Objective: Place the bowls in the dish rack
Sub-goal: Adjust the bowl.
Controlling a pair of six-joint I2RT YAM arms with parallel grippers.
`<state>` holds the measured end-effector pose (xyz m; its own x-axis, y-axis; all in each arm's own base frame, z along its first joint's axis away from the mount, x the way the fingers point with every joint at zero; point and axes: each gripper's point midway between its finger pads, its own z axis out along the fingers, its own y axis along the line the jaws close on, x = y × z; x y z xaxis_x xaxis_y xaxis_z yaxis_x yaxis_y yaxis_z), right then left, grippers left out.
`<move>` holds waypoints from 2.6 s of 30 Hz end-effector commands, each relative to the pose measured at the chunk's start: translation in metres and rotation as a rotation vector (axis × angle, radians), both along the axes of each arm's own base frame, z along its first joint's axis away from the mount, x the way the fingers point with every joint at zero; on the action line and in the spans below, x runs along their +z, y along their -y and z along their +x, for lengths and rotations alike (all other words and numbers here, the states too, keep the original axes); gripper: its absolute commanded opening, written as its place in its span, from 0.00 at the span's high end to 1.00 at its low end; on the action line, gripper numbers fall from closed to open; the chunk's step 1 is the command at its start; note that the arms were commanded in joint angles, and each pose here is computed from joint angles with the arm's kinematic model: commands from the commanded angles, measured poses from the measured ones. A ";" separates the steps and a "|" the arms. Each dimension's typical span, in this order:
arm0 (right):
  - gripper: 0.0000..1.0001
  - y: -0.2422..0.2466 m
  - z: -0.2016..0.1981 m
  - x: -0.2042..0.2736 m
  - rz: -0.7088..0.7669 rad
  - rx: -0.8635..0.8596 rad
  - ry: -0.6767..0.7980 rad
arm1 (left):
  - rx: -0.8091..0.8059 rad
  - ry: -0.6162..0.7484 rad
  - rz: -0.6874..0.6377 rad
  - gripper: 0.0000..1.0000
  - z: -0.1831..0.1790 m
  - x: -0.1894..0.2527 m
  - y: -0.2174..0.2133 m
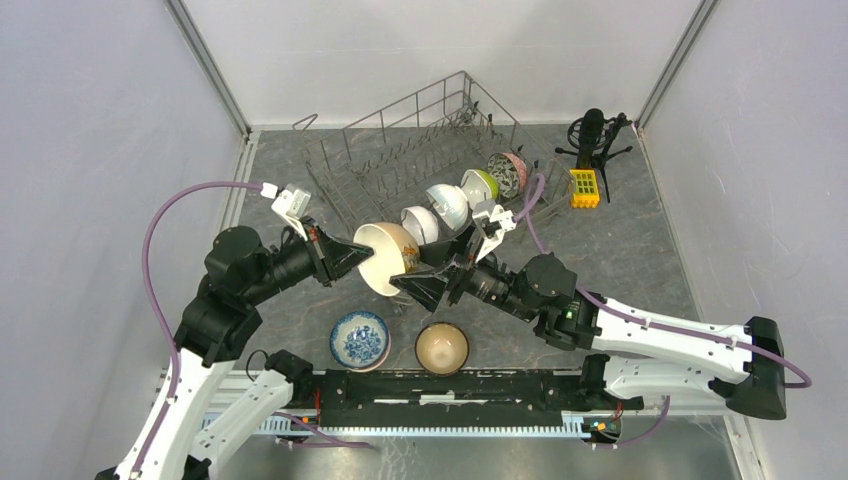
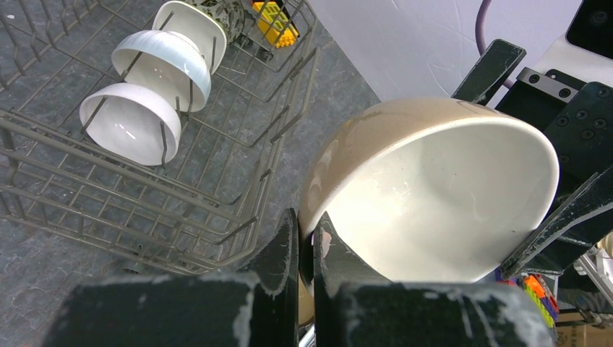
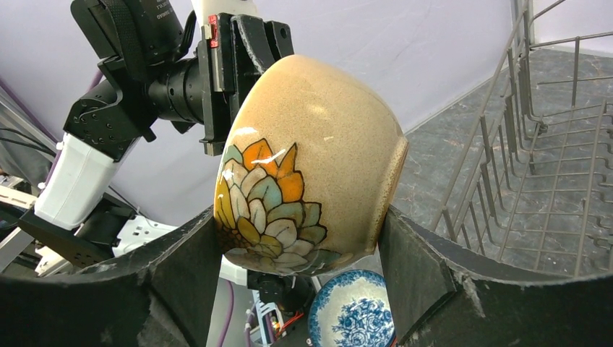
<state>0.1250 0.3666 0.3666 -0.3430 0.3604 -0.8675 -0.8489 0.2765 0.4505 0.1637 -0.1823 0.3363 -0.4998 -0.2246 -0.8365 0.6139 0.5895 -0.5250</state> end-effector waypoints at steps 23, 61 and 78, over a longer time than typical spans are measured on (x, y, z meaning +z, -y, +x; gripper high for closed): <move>0.56 -0.003 -0.012 0.041 0.183 0.071 0.021 | -0.005 0.049 -0.089 0.98 -0.001 0.025 0.004; 1.00 0.001 0.035 0.039 0.153 -0.026 -0.004 | 0.104 -0.024 0.006 0.34 0.028 -0.014 -0.003; 1.00 -0.002 0.039 0.019 0.115 0.045 -0.026 | 0.078 -0.027 0.057 0.98 0.050 -0.015 0.009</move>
